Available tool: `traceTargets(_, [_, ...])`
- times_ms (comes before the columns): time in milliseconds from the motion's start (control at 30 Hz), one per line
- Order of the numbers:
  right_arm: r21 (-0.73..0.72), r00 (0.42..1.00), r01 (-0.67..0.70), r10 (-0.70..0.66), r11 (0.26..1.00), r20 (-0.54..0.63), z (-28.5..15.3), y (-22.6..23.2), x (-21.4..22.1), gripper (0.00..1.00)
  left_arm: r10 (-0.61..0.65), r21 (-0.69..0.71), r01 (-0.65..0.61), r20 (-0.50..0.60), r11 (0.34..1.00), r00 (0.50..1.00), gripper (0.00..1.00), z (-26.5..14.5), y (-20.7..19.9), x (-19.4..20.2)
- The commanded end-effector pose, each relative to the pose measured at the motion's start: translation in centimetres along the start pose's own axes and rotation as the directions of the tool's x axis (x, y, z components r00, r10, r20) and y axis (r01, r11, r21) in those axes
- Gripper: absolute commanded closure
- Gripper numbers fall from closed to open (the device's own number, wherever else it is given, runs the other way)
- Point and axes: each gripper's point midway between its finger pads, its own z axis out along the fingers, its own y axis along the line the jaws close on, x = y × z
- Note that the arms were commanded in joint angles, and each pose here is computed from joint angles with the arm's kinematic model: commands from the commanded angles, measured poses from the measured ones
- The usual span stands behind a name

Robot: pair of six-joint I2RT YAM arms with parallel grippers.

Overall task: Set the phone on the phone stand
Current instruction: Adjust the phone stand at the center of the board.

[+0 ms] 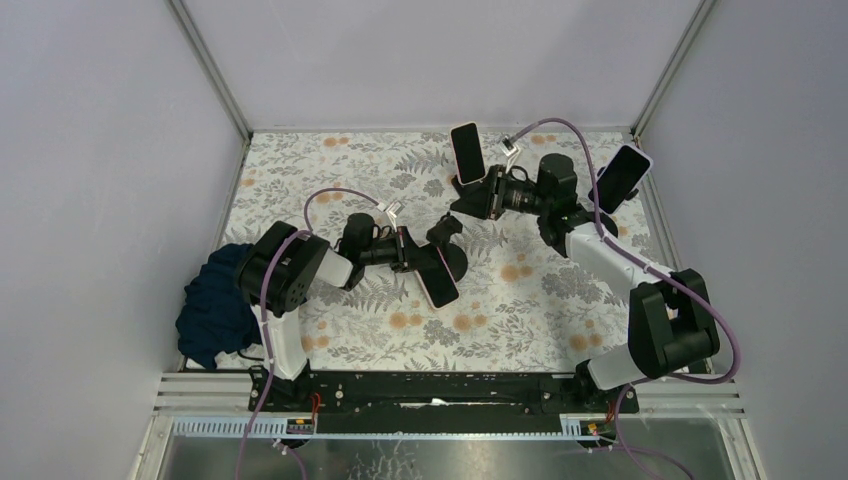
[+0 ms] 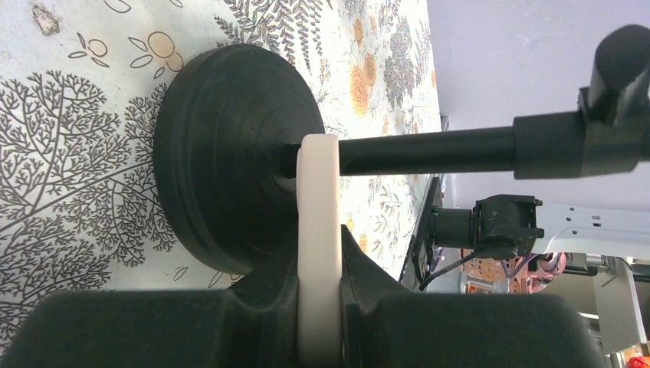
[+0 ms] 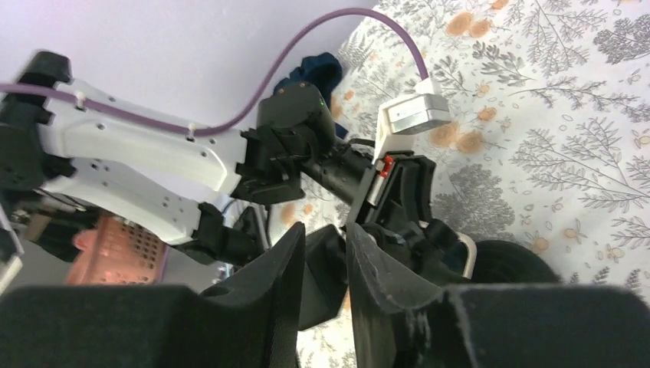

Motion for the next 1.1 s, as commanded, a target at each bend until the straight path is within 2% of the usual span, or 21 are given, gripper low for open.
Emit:
traceTargets(0, [-0.004, 0.983, 0.143, -0.142, 0.99, -0.116, -0.7, 0.0, 1.2, 0.65, 0.023, -0.151, -0.02, 0.021, 0.988, 1.0, 1.0, 0.3, 3.8, 1.2])
traceTargets(67, [0.06, 0.96, 0.239, -0.227, 0.969, -0.164, -1.8, -0.9, 1.8, 0.6, 0.039, -0.144, -0.035, 0.027, 0.989, 0.999, 1.0, 0.2, 3.0, 0.7])
traceTargets(167, [0.113, 0.92, 0.366, -0.341, 0.924, -0.192, -3.7, -0.9, 1.3, 0.43, 0.059, -0.142, -0.054, 0.033, 0.988, 0.998, 1.0, 0.1, 2.4, 0.1])
traceTargets(267, [0.117, 0.868, 0.472, -0.438, 0.874, -0.233, -4.8, -0.1, 0.2, 0.38, 0.074, -0.138, -0.066, 0.047, 0.988, 0.996, 1.0, 0.0, 1.8, -0.5])
traceTargets(400, [0.111, 0.827, 0.53, -0.484, 0.841, -0.286, -5.4, 1.1, -0.4, 0.3, 0.08, -0.133, -0.073, 0.055, 0.988, 0.995, 1.0, -0.1, 1.3, -0.8])
traceTargets(533, [0.108, 0.754, 0.617, -0.545, 0.78, -0.368, -4.9, 2.1, 0.4, 0.21, 0.081, -0.134, -0.073, 0.057, 0.988, 0.995, 1.0, -0.2, 1.2, -0.8])
traceTargets(667, [0.136, 0.696, 0.677, -0.57, 0.723, -0.437, -3.8, 1.6, 1.6, 0.19, 0.08, -0.132, -0.072, 0.058, 0.989, 0.995, 1.0, -0.2, 1.2, -0.7])
traceTargets(833, [0.187, 0.657, 0.727, -0.588, 0.661, -0.472, -2.9, 0.7, 1.2, 0.24, 0.078, -0.134, -0.07, 0.057, 0.989, 0.995, 1.0, -0.2, 1.3, -0.6])
traceTargets(1067, [0.192, 0.636, 0.746, -0.597, 0.638, -0.489, -2.1, 0.3, 1.7, 0.34, 0.077, -0.135, -0.069, 0.056, 0.988, 0.996, 1.0, -0.2, 1.4, -0.6])
